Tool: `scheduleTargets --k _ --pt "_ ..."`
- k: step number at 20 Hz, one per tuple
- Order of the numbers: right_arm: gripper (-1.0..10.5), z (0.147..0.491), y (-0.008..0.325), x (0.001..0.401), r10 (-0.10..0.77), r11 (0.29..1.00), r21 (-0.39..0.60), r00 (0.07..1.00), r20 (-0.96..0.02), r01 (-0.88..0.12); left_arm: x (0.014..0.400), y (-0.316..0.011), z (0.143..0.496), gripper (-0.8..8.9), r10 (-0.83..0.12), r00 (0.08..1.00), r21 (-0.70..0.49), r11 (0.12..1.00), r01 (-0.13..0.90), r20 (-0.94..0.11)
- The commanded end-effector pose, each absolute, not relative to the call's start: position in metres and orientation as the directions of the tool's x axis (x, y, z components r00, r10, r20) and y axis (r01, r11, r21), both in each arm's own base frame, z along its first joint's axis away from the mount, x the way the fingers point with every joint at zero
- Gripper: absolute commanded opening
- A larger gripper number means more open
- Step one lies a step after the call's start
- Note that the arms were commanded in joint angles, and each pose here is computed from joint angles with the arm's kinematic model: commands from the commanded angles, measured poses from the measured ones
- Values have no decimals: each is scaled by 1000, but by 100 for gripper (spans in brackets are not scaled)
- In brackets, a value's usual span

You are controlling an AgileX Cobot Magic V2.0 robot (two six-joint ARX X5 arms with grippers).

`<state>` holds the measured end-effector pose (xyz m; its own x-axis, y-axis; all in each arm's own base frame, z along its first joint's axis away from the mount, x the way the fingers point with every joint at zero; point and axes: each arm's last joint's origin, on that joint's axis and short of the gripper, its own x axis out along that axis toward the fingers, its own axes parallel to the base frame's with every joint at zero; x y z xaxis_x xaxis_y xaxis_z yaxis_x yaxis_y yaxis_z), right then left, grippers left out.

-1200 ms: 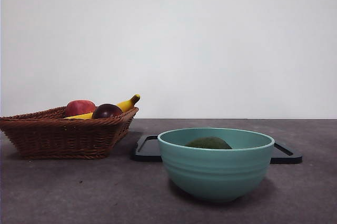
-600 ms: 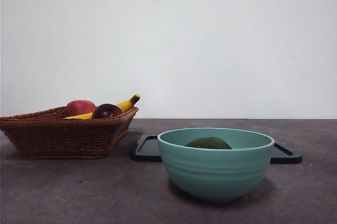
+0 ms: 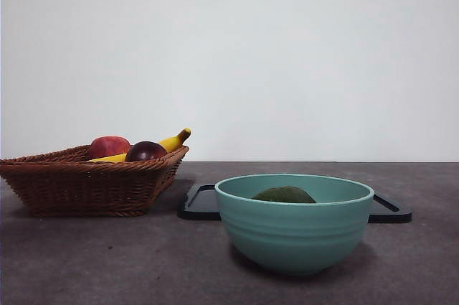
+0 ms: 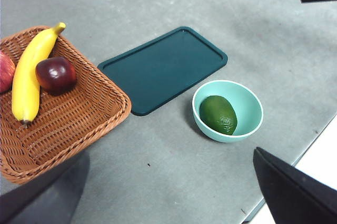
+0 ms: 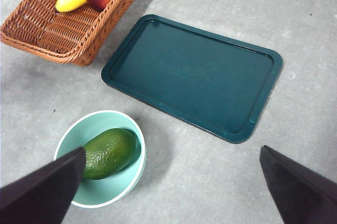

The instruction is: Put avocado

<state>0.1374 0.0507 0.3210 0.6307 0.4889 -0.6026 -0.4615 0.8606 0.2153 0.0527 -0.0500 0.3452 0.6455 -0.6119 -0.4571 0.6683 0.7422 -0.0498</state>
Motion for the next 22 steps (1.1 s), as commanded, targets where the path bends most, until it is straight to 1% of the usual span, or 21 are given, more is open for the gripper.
scheduleTargets --k 1,3,5,8,11,14,19,22 --pt "584 326 52 137 496 857 220 632 -596 -465 53 -50 350 499 -622 650 -61 741 669 -437" --pt "575 322 56 141 511 850 260 598 -617 -458 52 -50 350 499 -622 650 -61 741 668 -437" --pt "524 315 67 149 524 839 290 543 -656 -460 53 -50 350 499 -622 650 -61 741 668 -438" --pt "522 293 90 169 524 819 304 417 -743 -487 53 -50 350 499 -622 650 -61 741 668 -438" --pt "522 266 111 187 477 825 305 298 -827 -475 52 -50 350 499 -622 649 -61 741 668 -438" --pt "522 238 126 202 409 854 297 198 -891 -427 52 -50 350 499 -622 649 -61 741 668 -438" --pt "513 203 139 217 349 871 286 94 -933 -399 52 -50 350 499 -622 649 -61 741 668 -438" --pt "363 191 143 223 333 884 289 62 -941 -367 52 -50 350 499 -622 649 -61 741 668 -438"
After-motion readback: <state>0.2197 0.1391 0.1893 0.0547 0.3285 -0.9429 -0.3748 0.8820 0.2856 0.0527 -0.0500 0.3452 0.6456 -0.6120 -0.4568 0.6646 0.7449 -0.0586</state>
